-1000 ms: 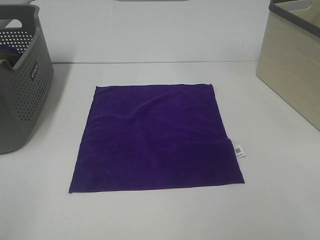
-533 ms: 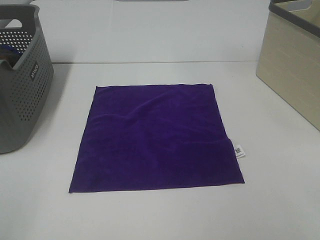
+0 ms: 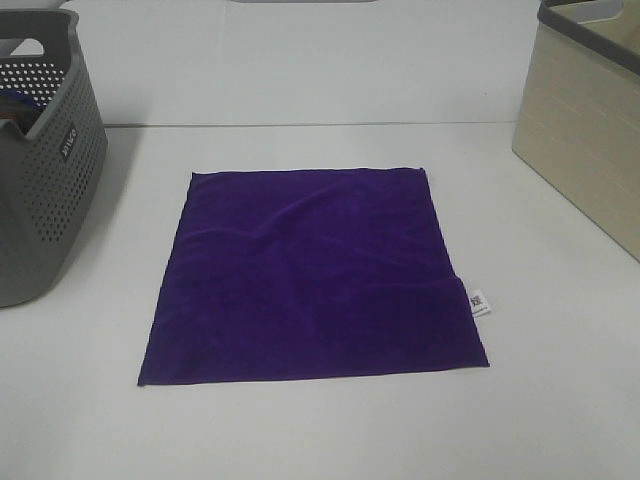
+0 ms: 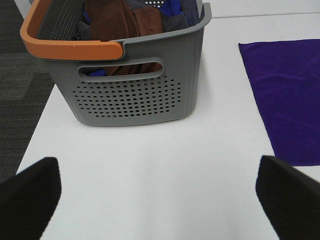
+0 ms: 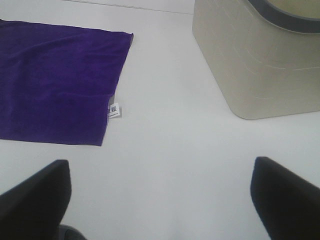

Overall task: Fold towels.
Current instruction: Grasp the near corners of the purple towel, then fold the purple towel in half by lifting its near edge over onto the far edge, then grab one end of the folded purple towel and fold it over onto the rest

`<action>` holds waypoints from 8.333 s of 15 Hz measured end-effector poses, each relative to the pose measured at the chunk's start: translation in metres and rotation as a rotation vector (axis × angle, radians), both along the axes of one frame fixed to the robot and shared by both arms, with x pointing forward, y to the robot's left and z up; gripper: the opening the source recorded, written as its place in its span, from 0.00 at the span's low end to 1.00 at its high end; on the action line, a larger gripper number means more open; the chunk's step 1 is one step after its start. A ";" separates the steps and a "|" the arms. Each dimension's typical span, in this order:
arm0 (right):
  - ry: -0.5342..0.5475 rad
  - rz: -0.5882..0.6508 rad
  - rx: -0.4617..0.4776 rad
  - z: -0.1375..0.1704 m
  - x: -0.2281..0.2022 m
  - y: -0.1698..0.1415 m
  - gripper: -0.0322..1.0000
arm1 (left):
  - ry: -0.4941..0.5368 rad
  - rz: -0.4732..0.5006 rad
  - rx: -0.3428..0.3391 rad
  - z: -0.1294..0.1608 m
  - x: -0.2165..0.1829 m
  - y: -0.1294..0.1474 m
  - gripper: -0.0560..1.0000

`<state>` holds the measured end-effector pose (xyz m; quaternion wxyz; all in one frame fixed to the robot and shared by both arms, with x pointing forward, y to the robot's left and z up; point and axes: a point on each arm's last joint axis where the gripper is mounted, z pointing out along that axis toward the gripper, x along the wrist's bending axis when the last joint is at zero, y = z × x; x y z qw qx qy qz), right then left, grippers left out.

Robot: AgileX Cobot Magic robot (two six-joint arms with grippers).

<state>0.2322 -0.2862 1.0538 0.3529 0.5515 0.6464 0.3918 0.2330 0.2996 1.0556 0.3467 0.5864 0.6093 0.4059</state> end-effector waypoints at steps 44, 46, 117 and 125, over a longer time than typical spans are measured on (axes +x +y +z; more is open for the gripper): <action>0.824 0.432 0.334 -0.034 0.256 0.036 0.95 | 0.807 -0.358 -0.487 -0.070 0.235 -0.019 0.99; 0.900 0.466 0.407 -0.081 0.275 0.040 0.95 | 0.869 -0.415 -0.575 -0.122 0.259 -0.023 0.99; 0.626 0.331 0.196 -0.116 0.490 0.119 0.06 | 0.673 -0.490 -0.184 -0.129 0.460 -0.157 0.06; 0.748 0.385 0.115 -0.123 0.480 0.116 0.77 | 0.773 -0.445 -0.139 -0.131 0.457 -0.151 0.70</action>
